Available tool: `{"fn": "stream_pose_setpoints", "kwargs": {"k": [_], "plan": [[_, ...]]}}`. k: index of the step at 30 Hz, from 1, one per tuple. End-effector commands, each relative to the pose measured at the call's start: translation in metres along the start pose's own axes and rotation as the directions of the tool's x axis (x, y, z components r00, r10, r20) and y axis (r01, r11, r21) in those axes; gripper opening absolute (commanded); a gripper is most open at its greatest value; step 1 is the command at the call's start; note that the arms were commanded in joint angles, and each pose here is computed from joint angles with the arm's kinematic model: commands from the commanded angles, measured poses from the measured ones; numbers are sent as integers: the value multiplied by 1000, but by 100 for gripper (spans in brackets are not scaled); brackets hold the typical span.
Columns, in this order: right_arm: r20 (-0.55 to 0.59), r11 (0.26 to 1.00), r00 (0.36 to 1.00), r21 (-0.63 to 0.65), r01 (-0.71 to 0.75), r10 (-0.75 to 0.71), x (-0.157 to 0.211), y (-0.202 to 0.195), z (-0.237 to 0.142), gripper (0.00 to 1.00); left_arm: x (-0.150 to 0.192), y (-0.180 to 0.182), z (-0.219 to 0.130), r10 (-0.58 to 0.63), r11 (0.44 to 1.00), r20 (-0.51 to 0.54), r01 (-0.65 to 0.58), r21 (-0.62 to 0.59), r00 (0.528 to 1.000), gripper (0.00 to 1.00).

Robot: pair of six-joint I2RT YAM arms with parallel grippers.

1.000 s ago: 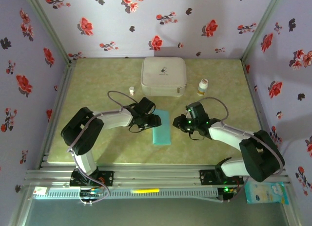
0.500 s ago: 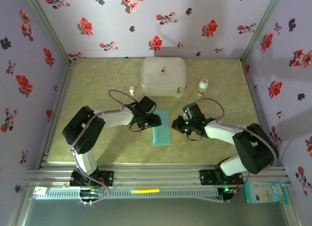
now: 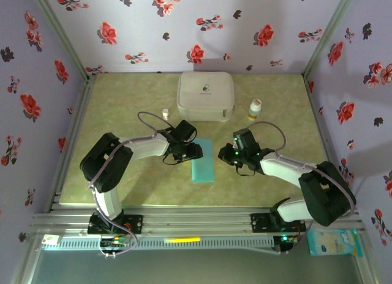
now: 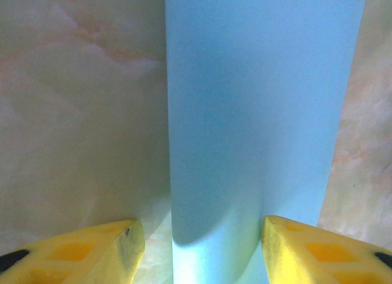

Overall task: Fold a paper plane with a square sheet of paper (pick it up from the middle)
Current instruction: Hold the square sheet of paper at the center of the table.

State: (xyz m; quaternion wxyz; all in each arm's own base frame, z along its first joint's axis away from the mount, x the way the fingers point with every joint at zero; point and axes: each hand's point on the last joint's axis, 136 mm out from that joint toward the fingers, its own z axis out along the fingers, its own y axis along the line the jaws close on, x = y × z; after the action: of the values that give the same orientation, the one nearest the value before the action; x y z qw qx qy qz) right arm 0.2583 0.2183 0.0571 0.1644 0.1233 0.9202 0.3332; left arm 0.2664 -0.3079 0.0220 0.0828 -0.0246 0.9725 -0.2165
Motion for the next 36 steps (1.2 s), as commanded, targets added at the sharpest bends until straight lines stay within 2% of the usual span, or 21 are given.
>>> {"fn": "stream_pose_setpoints", "kwargs": {"k": [1,6,13,25,36], "plan": [[21,1000,1000,20,5,-6,-3,-1,-5,9,12,42,36,-3,991,-34,-1,-133,999,58],[26,1000,1000,14,7,-7,-5,1,-6,10,14,56,37,5,976,-42,-14,-219,999,58],[29,1000,1000,17,10,-10,-3,0,-9,11,17,67,38,4,962,-51,-18,-273,999,57],[27,1000,1000,25,8,-8,-2,-2,-10,12,17,65,41,59,950,-100,-87,-301,993,56],[25,1000,1000,12,7,-8,-4,3,-9,12,15,63,42,45,951,-90,-70,-302,995,56]]}}
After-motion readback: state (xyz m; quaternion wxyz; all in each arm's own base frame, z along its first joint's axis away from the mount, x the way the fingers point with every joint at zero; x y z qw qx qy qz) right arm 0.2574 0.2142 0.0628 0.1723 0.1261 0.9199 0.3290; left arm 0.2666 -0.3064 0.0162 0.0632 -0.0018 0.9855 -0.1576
